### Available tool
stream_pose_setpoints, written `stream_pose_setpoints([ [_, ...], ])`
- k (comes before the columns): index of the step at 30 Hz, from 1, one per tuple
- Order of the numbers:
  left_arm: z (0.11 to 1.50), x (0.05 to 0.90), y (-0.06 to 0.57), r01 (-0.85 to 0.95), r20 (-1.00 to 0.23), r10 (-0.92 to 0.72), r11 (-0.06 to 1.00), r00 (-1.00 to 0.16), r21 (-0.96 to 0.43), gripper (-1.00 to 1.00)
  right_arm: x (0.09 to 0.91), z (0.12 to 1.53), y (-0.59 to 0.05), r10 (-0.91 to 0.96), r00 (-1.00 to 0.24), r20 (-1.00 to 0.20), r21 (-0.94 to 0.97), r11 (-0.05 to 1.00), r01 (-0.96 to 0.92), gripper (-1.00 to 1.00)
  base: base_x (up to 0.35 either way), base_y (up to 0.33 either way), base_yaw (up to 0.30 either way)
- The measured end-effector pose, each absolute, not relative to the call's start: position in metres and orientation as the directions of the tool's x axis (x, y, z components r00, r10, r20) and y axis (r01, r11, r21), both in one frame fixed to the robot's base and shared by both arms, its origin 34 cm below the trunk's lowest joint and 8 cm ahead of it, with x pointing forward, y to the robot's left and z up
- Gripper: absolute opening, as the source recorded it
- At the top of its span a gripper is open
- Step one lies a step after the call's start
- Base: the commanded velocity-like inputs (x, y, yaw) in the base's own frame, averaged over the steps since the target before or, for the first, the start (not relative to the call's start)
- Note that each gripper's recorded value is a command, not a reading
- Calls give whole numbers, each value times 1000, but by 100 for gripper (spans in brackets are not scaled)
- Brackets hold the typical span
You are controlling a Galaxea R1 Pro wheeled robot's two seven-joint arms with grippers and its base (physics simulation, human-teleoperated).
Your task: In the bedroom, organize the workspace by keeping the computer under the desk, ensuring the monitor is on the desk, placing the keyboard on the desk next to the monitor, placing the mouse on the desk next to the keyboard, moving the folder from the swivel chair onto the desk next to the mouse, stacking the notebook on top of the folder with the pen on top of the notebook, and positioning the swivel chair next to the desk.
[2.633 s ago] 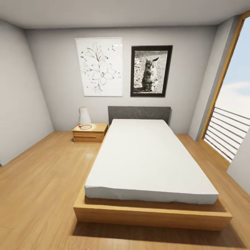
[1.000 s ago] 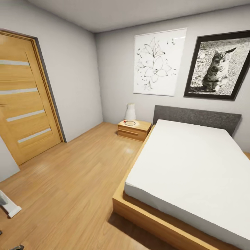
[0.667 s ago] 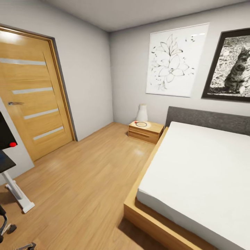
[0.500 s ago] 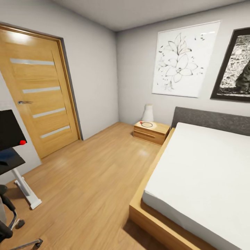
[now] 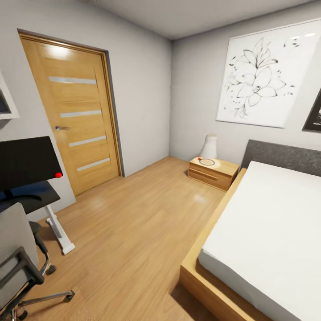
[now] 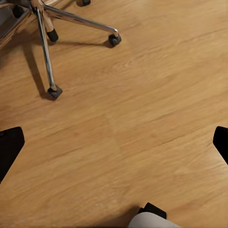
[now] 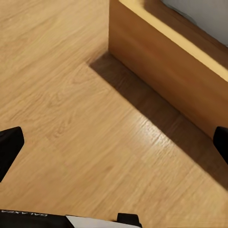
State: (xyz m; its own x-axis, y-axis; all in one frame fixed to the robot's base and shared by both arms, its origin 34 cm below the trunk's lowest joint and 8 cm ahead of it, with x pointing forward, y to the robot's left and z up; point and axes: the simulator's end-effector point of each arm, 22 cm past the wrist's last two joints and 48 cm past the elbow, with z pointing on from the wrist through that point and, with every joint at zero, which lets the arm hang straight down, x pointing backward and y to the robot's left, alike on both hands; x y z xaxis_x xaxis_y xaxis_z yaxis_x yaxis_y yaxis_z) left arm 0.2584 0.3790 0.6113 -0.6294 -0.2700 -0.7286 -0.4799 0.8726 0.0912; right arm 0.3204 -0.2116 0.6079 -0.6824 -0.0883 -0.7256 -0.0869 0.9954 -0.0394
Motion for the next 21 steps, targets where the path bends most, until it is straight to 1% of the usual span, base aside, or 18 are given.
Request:
stream_pose_setpoints([
  [21,611,258,378,-479,-728,-271,874,-630,89,100,319,607,-211,-90,-685,-723,-39,995,-89,100,0,0,275],
])
